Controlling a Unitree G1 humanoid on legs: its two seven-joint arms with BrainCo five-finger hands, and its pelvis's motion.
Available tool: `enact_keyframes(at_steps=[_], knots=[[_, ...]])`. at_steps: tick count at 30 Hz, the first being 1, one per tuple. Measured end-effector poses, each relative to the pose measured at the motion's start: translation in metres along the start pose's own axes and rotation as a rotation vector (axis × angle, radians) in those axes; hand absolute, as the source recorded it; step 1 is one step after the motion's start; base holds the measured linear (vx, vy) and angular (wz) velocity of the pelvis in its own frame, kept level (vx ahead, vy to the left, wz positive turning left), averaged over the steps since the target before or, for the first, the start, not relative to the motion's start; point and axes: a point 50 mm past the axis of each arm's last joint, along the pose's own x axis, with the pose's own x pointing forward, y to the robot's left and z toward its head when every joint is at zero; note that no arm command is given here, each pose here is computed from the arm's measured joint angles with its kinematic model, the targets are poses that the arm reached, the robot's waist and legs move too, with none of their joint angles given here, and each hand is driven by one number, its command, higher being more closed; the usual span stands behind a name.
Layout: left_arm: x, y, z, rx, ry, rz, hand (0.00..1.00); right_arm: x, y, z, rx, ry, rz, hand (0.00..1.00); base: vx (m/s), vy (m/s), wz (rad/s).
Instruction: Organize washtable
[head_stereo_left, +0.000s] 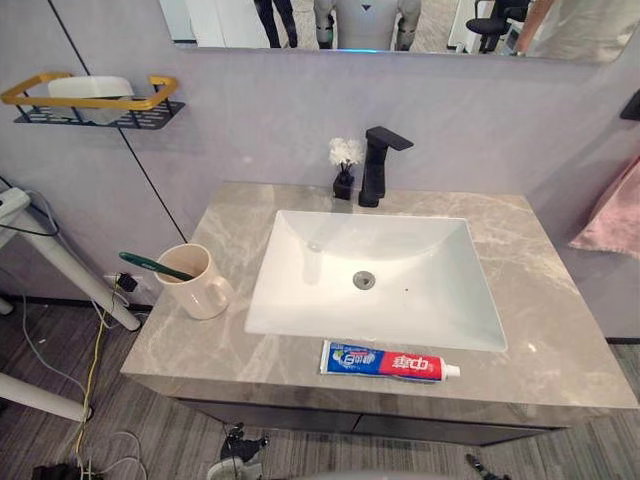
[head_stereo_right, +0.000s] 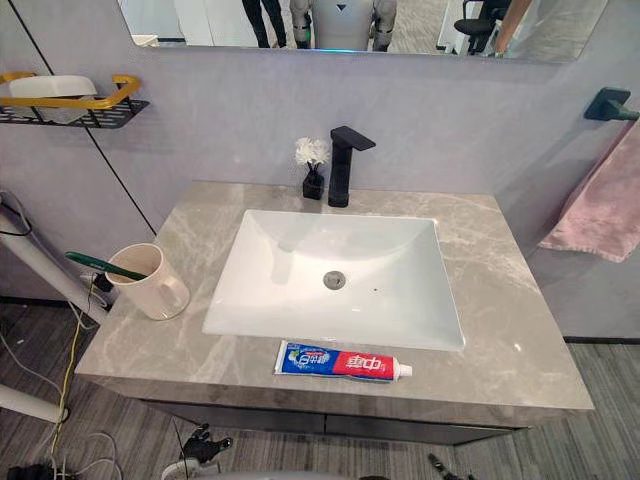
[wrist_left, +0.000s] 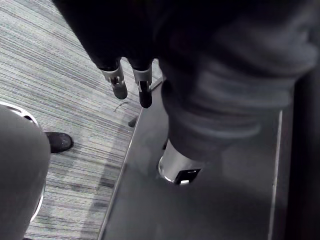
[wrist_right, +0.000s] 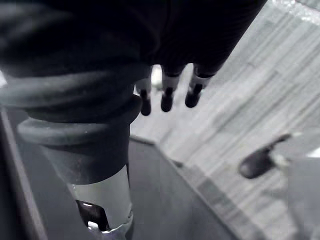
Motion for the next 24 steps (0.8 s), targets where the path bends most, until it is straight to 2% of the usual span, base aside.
enact_keyframes(at_steps=[3,9,15,20,24], knots=[[0.000,0.001,-0.001,0.000,0.001,0.005,0.00,0.002,-0.017,0.046,0.075,-0.183,-0.074,0.00,-0.03,-0.001,-0.03],[-0.001,0.005,-0.003,-0.014,0.004,0.024,0.00,-0.009,-0.046,0.105,0.202,-0.419,-0.225,0.00,-0.05,-0.012,-0.06],[-0.004,0.009,-0.013,0.000,0.028,0.045,0.00,-0.055,-0.076,0.184,0.259,-0.793,-0.402,0.00,-0.02,-0.010,-0.04],[-0.005,0.006,-0.016,0.044,0.032,0.029,0.00,-0.087,-0.093,0.206,0.253,-0.962,-0.551,0.00,0.01,-0.026,0.15],[-0.006,0.001,-0.017,0.092,0.035,0.003,0.00,-0.111,-0.080,0.230,0.279,-1.110,-0.538,0.00,-0.01,-0.011,0.03]])
